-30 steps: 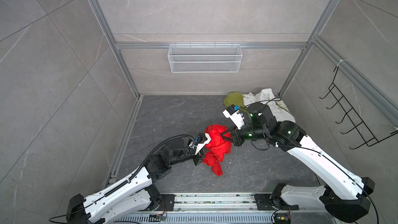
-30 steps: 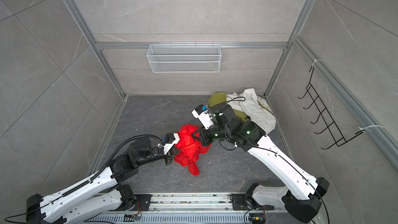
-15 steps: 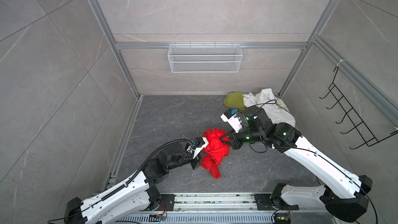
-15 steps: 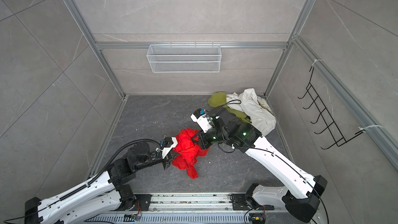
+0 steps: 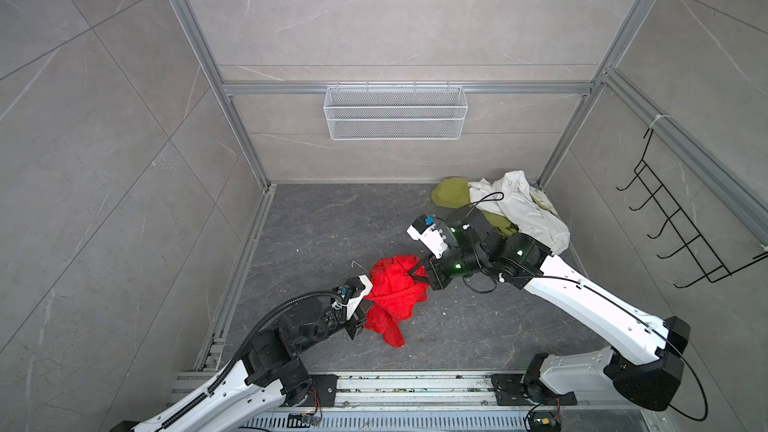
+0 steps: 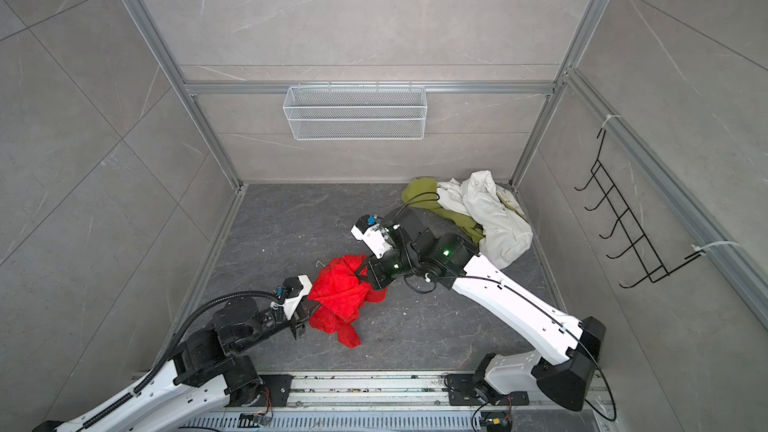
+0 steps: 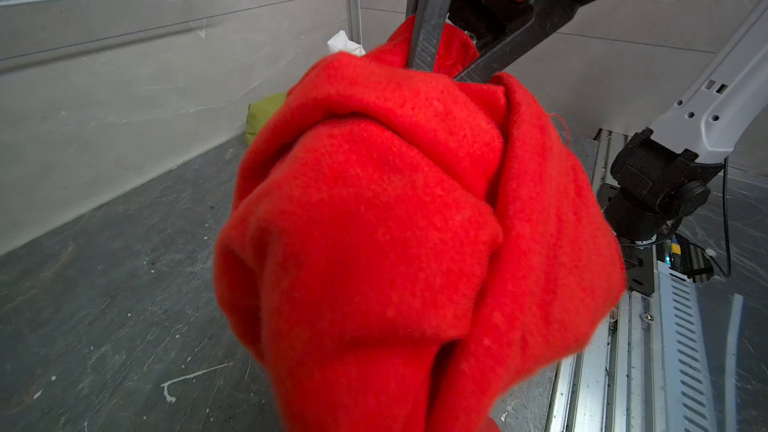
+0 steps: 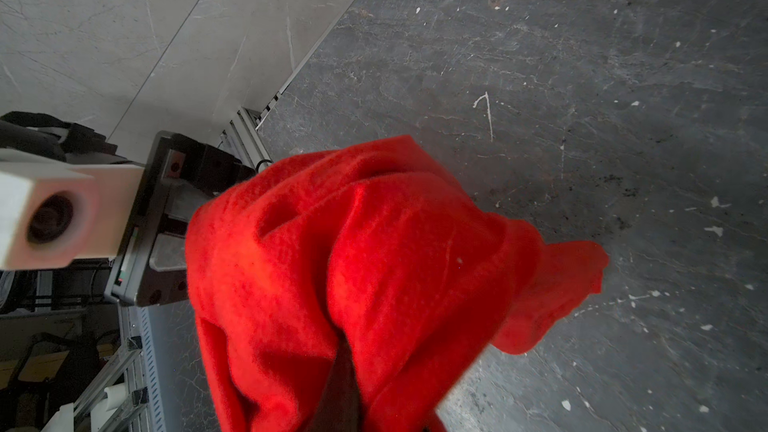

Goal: Pick out a specific cloth from the pile
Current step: 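Move the red cloth with both grippers toward the robot and lower it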

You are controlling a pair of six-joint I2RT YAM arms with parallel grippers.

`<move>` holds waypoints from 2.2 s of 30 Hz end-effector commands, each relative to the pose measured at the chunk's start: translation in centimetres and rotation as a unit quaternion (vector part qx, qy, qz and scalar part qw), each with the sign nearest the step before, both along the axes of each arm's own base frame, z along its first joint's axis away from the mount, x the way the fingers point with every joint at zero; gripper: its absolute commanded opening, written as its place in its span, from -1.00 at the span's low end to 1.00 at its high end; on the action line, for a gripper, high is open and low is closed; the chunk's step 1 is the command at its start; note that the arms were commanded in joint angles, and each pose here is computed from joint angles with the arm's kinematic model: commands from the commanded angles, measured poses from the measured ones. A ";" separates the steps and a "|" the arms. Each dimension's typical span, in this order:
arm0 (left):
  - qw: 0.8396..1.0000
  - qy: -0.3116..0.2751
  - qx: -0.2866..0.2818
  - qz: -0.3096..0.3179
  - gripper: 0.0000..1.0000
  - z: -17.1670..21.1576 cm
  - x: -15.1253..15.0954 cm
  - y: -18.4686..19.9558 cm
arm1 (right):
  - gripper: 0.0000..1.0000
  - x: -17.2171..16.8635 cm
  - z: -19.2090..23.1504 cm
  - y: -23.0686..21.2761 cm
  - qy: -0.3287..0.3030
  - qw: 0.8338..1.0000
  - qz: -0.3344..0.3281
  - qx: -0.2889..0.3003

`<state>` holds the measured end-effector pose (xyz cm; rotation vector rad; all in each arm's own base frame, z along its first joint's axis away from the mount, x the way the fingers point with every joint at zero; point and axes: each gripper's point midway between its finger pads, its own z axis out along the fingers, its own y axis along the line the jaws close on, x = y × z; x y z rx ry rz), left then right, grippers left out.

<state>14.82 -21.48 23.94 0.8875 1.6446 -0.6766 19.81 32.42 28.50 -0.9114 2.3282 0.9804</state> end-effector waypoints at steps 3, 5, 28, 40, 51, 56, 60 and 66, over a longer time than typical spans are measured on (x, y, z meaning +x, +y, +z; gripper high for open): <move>0.999 0.027 -0.012 0.029 -1.00 -0.8 0.5 0.5 | -1.00 0.3 0.9 1.2 -0.005 1.000 0.011 0.015; 0.999 0.032 -0.014 0.035 -1.00 -1.3 0.7 0.5 | -1.00 0.4 0.4 1.4 0.002 1.000 0.012 0.012; 0.986 0.117 -0.016 0.117 -1.00 -6.9 2.3 1.5 | -1.00 -0.8 -5.8 1.6 0.067 0.998 0.003 -0.010; 0.974 0.163 0.006 0.154 -1.00 -9.9 2.6 2.2 | -1.00 -1.2 -10.0 1.5 0.093 0.995 -0.008 -0.026; 0.965 0.197 0.019 0.171 -1.00 -12.1 2.4 2.4 | -1.00 -1.4 -12.6 1.3 0.105 0.993 -0.013 -0.043; 0.958 0.219 0.030 0.184 -1.00 -13.4 2.4 2.1 | -1.00 -1.3 -14.0 1.4 0.108 0.993 -0.014 -0.052; 0.956 0.223 0.035 0.187 -1.00 -14.0 2.5 1.7 | -1.00 -1.2 -15.1 1.4 0.112 0.992 -0.014 -0.061; 0.954 0.228 0.040 0.192 -1.00 -14.8 2.2 1.7 | -1.00 -1.3 -16.6 1.1 0.117 0.990 -0.014 -0.073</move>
